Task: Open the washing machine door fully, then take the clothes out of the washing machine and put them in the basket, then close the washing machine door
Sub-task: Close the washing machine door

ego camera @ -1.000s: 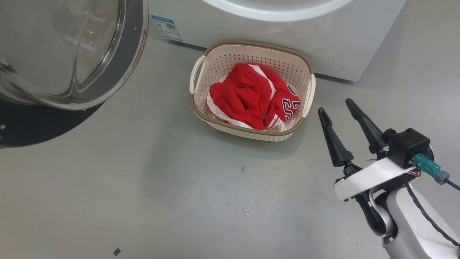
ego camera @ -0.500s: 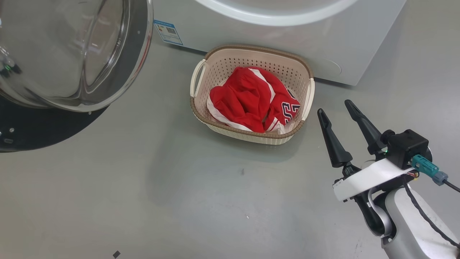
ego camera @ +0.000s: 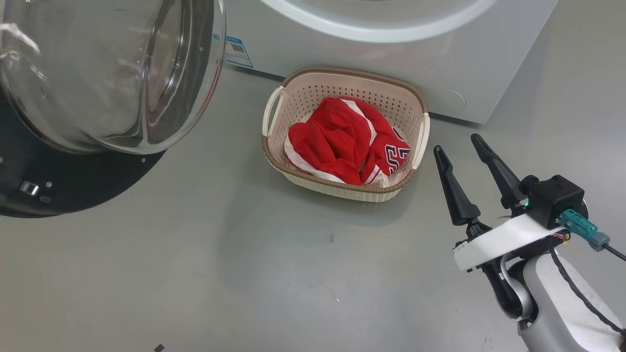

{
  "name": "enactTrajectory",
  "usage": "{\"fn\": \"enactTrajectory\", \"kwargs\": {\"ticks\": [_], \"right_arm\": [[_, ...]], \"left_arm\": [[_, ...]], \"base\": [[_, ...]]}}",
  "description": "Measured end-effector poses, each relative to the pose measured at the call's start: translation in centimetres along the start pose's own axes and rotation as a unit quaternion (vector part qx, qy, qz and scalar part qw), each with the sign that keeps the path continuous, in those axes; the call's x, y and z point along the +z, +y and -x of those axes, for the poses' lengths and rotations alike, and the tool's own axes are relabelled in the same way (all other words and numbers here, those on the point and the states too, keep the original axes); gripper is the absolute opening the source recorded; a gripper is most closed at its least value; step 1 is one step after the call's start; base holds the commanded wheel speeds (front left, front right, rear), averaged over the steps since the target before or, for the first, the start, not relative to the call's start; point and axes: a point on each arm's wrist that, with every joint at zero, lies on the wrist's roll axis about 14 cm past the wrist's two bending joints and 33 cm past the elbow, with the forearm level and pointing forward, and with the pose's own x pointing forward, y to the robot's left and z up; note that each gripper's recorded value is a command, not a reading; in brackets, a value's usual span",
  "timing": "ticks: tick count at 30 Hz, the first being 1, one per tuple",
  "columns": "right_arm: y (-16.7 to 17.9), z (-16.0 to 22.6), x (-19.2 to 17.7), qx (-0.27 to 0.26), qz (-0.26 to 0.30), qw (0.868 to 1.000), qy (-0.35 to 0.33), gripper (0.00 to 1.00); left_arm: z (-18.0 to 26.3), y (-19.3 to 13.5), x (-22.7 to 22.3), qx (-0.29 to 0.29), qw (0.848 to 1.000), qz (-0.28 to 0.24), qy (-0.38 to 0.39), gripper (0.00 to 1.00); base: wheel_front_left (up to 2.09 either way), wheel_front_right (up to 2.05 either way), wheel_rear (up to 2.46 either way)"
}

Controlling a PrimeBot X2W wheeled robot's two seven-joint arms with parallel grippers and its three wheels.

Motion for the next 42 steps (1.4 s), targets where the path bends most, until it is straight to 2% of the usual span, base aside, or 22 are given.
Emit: {"fn": "enactTrajectory", "kwargs": {"ticks": [11, 23, 27, 31, 42], "right_arm": [[1.0, -0.1, 0.6, 0.008, 0.001, 1.0, -0.008, 1.0], [1.5, -0.1, 1.0, 0.009, 0.003, 1.0, -0.015, 1.0], [1.6, 0.0, 1.2, 0.009, 0.003, 1.0, -0.016, 1.0], [1.7, 0.0, 1.2, 0.009, 0.001, 1.0, -0.017, 1.0], [1.8, 0.1, 1.4, 0.007, 0.001, 1.0, -0.021, 1.0]], "left_arm": [[0.9, 2.2, -3.5, 0.004, 0.998, -0.008, 0.07, 0.0], [1.2, 1.7, -7.3, -0.036, 0.99, -0.016, 0.135, 0.0], [1.4, 1.7, -9.1, -0.045, 0.985, -0.027, 0.166, 0.0], [1.5, 1.2, -11.3, -0.068, 0.978, -0.018, 0.197, 0.0], [2.4, 1.1, -16.9, -0.09, 0.957, -0.047, 0.272, 0.0]], "base": [[0.0, 0.0, 0.0], [0.0, 0.0, 0.0], [0.0, 0.0, 0.0], [0.0, 0.0, 0.0], [0.0, 0.0, 0.0]]}}
